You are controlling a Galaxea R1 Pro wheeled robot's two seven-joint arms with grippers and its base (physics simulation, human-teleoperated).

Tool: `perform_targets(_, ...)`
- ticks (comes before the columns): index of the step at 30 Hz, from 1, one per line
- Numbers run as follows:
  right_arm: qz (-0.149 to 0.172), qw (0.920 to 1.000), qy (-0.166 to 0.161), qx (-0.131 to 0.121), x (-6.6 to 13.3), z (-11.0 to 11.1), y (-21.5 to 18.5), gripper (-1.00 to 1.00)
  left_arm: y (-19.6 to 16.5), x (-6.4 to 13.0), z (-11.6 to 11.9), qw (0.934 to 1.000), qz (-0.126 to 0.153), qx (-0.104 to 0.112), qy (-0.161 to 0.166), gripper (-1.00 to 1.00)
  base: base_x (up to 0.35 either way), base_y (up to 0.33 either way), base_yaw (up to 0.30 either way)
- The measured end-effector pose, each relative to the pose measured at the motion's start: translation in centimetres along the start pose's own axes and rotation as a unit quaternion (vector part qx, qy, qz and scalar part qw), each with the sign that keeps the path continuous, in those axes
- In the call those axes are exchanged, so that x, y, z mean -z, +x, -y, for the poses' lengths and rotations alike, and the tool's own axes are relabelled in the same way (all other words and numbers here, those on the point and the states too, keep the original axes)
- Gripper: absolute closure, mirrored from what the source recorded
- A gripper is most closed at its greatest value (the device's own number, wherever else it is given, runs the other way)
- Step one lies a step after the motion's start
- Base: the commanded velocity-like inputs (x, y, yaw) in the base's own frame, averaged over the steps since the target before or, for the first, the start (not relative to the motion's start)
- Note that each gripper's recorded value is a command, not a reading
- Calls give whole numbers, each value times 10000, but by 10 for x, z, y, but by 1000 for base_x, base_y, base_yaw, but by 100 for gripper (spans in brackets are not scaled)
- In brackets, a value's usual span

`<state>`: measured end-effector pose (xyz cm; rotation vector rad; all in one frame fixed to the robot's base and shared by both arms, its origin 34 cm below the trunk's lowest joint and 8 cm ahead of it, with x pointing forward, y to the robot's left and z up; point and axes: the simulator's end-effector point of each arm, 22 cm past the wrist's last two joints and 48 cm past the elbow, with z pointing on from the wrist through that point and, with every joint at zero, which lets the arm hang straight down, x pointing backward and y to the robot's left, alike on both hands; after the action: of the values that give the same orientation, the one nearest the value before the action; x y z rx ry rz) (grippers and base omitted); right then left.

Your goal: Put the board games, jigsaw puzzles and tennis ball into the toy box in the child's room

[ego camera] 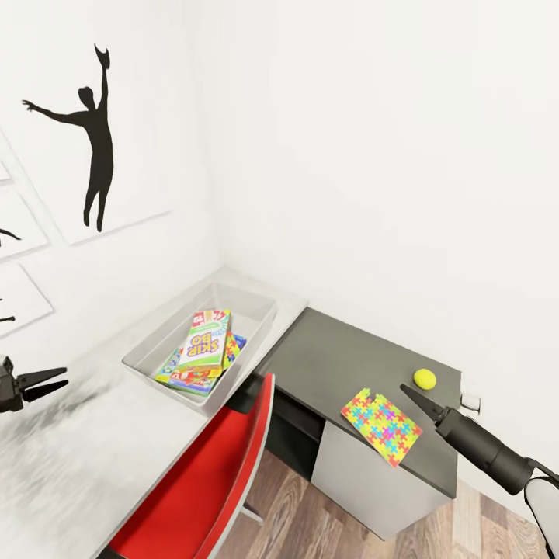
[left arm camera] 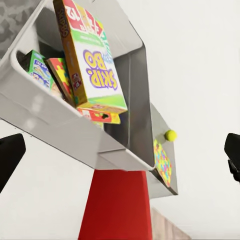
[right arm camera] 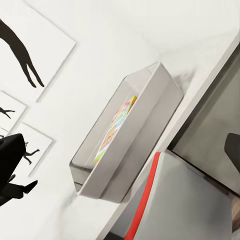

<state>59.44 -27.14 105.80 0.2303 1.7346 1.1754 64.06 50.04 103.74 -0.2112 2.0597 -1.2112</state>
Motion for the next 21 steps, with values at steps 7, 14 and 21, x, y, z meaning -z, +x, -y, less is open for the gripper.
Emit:
perform_targets(7,6,10000,-4,2,0,0,-1,-100,-2,-3,4,9999,-27,-94,35,-100,0,0,-6)
perform_targets(14,3,10000,-3,1,0,0,0,-100,-3,-4,5,9999,-31,-114,45,-100,0,0,0)
perform_targets(21,12,10000,-7,8,0,-1,-1,-100,-4,-6,7,9999,-20,-149,71,-100,0,0,-49)
